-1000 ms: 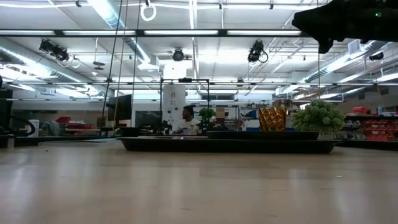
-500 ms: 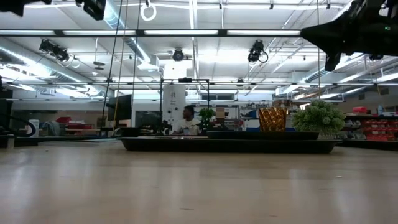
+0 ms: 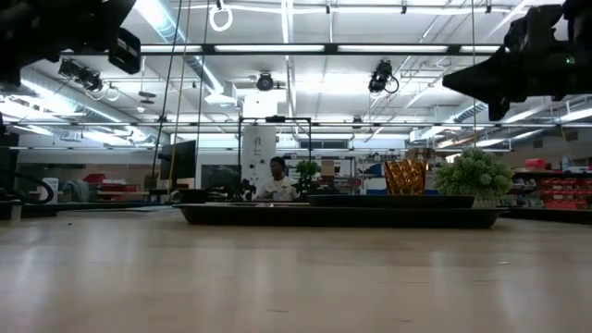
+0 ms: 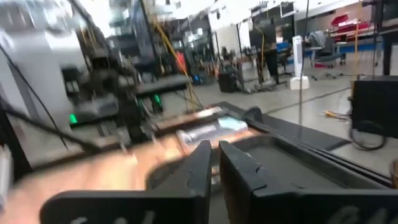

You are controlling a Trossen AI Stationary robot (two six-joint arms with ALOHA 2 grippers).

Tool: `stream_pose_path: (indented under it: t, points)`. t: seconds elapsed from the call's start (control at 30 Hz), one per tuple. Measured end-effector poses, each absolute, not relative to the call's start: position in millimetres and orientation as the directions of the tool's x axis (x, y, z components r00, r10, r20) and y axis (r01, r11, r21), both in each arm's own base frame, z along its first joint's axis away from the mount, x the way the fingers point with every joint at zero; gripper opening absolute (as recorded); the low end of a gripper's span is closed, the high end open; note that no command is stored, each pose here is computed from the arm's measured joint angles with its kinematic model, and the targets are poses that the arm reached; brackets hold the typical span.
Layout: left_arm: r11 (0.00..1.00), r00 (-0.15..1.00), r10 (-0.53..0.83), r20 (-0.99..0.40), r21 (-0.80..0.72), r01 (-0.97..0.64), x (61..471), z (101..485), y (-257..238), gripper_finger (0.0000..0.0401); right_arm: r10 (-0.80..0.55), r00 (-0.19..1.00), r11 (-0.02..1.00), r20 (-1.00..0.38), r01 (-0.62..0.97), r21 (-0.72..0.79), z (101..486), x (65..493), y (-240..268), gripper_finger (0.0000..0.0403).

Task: Pick and place plate/cup/fork/spoon on tray
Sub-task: Return to Home Position

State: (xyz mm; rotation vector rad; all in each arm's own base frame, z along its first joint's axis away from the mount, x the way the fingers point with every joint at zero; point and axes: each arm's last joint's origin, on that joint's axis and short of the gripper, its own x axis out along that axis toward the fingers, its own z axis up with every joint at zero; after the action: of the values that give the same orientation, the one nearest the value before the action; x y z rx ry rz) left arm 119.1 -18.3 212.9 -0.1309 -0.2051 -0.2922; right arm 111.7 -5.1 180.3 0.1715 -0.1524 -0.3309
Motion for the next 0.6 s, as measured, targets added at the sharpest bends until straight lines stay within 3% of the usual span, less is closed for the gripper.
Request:
stream_pose_path:
  t: [0.13,0.4,0.6]
  points:
    - [0.945,0.924,-0.293,0.246,-0.070,0.318,114.7,205.1,-18.4,0.0079,-0.335,0.939,0.937,0.077,0.323,0.133,175.9,112.2,-5.1,0.0040]
    - [0.879,0.839,-0.459,0.294,0.009,0.478,103.5,210.6,-22.2,0.0050,-0.335,0.940,0.937,0.073,0.323,0.132,175.5,112.3,-5.1,0.0040]
    - [0.896,0.858,-0.427,0.287,0.009,0.443,97.6,208.9,-20.6,0.0027,-0.334,0.940,0.937,0.073,0.323,0.132,175.5,112.3,-5.0,0.0039]
